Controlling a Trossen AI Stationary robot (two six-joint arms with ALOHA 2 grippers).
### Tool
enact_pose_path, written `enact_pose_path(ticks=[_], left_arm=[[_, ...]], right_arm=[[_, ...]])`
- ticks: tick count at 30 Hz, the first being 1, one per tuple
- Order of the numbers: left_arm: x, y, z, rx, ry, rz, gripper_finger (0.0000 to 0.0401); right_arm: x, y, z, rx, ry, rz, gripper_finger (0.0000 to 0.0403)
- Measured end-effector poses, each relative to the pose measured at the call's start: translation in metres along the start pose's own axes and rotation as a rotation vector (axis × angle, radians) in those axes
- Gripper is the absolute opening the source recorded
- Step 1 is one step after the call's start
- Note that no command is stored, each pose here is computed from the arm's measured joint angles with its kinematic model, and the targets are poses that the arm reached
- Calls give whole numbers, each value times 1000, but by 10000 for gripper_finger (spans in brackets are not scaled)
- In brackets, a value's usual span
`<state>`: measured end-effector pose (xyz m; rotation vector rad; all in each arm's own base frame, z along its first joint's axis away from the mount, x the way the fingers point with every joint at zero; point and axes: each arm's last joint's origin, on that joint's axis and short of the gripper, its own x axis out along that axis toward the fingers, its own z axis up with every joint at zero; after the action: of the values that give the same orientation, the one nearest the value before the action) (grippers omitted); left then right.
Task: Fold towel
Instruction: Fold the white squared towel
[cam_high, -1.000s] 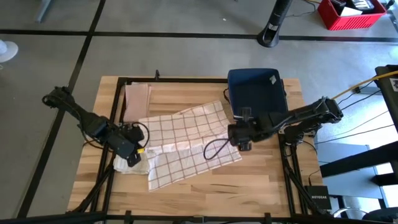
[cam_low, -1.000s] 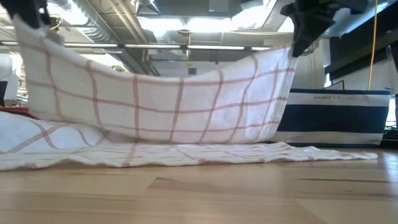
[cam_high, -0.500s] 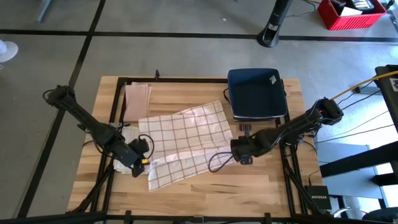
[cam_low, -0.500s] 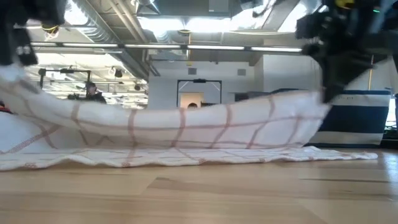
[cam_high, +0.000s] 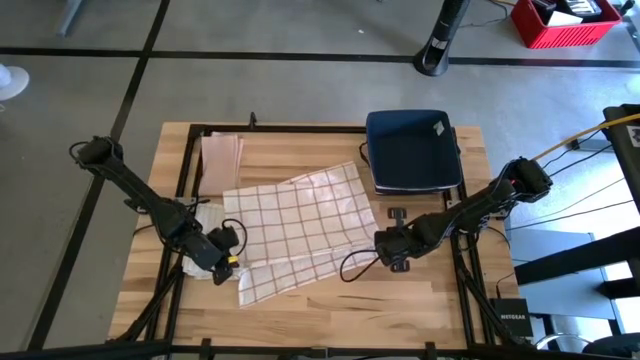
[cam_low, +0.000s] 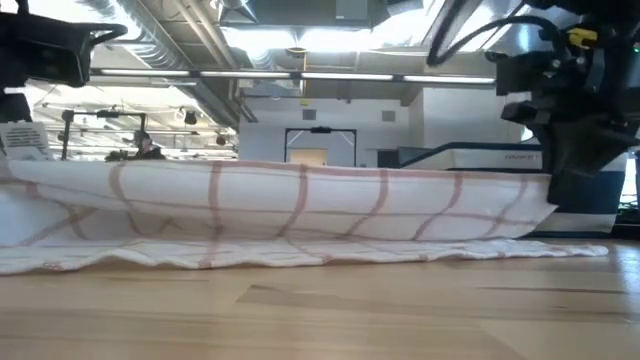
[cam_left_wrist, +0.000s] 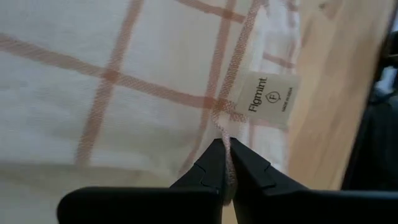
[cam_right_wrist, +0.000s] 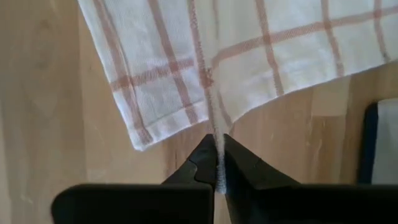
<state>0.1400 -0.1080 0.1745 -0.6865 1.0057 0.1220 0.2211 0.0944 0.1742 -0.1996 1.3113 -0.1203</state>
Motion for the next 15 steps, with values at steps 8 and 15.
enact_pose_path(ticks=[8,15], left_arm=[[1,-8,3,15,-34,-102,4],[-21,-39,19,43,-99,-223,3]], right_arm=[[3,1,-4,-13,30,32,7],[3,0,-4,-13,25,17,7]])
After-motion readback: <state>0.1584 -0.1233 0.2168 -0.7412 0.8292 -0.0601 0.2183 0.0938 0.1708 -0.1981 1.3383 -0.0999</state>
